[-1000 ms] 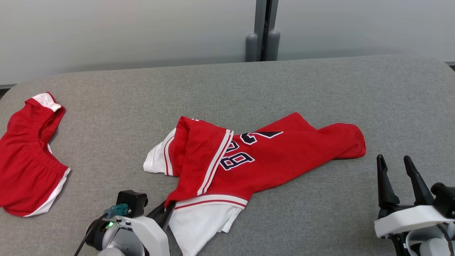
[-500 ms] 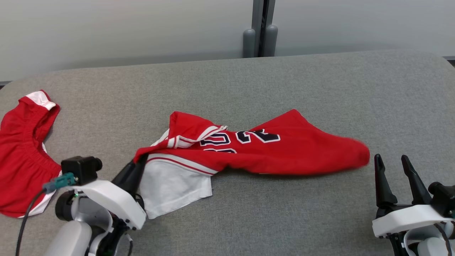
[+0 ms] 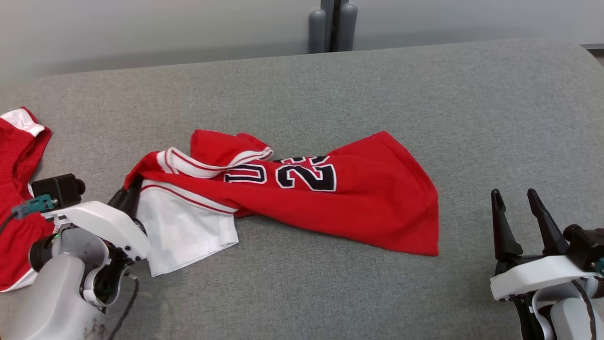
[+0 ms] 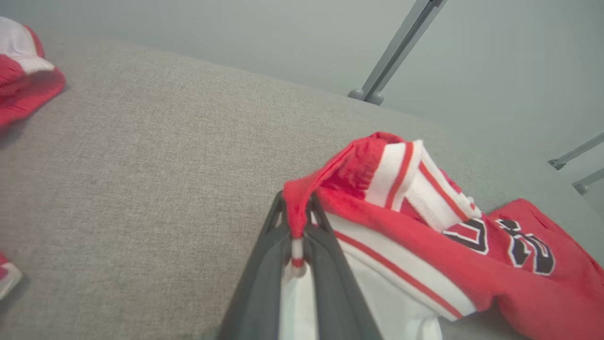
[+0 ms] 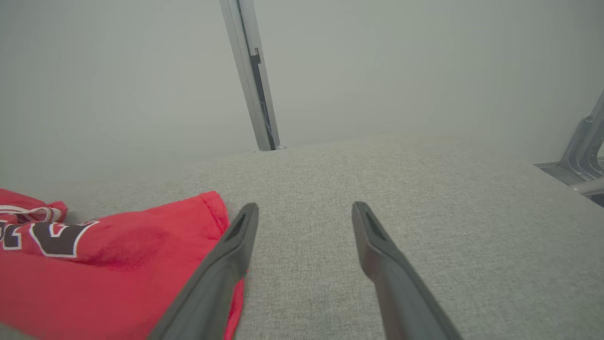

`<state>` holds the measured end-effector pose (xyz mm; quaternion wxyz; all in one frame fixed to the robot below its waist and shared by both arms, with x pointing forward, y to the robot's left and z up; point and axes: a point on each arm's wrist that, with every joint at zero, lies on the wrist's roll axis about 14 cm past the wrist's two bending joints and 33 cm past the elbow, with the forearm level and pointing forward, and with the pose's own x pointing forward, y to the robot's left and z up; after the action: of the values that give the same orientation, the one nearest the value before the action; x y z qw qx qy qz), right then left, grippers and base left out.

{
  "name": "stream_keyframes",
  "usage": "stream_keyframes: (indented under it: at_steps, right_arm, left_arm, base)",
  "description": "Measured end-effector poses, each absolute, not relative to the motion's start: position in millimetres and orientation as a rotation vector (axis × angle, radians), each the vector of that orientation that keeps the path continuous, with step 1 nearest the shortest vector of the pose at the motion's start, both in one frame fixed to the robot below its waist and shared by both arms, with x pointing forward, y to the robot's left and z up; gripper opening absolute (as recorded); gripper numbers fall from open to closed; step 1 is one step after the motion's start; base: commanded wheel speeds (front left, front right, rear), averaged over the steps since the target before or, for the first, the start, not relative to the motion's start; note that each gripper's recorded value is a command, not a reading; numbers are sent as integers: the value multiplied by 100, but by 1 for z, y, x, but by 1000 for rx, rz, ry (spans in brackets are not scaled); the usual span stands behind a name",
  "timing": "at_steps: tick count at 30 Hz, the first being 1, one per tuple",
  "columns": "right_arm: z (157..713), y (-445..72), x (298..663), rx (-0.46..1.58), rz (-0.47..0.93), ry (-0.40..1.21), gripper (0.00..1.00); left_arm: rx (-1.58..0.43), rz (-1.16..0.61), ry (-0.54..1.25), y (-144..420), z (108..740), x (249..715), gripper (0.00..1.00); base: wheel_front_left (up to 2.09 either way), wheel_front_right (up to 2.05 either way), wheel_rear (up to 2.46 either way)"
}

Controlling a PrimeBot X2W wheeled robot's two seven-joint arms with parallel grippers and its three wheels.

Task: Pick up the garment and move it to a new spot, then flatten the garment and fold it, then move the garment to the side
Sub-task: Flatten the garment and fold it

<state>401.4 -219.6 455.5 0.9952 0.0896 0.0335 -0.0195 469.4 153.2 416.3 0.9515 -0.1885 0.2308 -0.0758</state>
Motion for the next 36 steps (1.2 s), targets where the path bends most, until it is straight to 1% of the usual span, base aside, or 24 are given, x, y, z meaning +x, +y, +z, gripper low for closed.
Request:
stream_keyframes:
  at_steps: [4, 5, 6, 7, 9, 15, 20, 26, 31, 36]
  right_arm:
    - [456, -220, 401, 178, -38, 67, 100]
    - [456, -220, 401, 178, -38, 67, 100]
    - [456, -220, 401, 177, -37, 67, 100]
    - [457, -220, 401, 177, -37, 66, 100]
    - [458, -218, 399, 176, -31, 64, 100]
    - [467, -211, 397, 181, -7, 41, 100]
    - [473, -205, 397, 184, 9, 26, 100]
    - [471, -200, 391, 192, 23, 31, 100]
    - [476, -192, 391, 201, 43, 16, 100]
    - [472, -187, 386, 218, 47, 29, 100]
  left_arm:
    - [-358, -147, 497, 158, 406, 472, 0]
    - [-358, -147, 497, 158, 406, 472, 32]
    - [-359, -156, 496, 155, 407, 472, 87]
    - [-357, -165, 491, 153, 408, 471, 100]
    - [-352, -178, 485, 151, 409, 467, 100]
    - [-311, -195, 390, 161, 432, 459, 100]
    - [-247, -136, 291, 197, 453, 445, 100]
    - [-217, -79, 164, 212, 480, 421, 100]
    - [-240, -56, 85, 208, 496, 398, 100]
    - [-251, -26, 58, 203, 494, 377, 100]
  base:
    - [0, 0, 0]
    - [0, 0, 0]
    - [0, 0, 0]
    - [0, 0, 0]
    - [0, 0, 0]
    - [0, 0, 0]
    - [0, 0, 0]
    - [0, 0, 0]
    - [0, 0, 0]
    - [0, 0, 0]
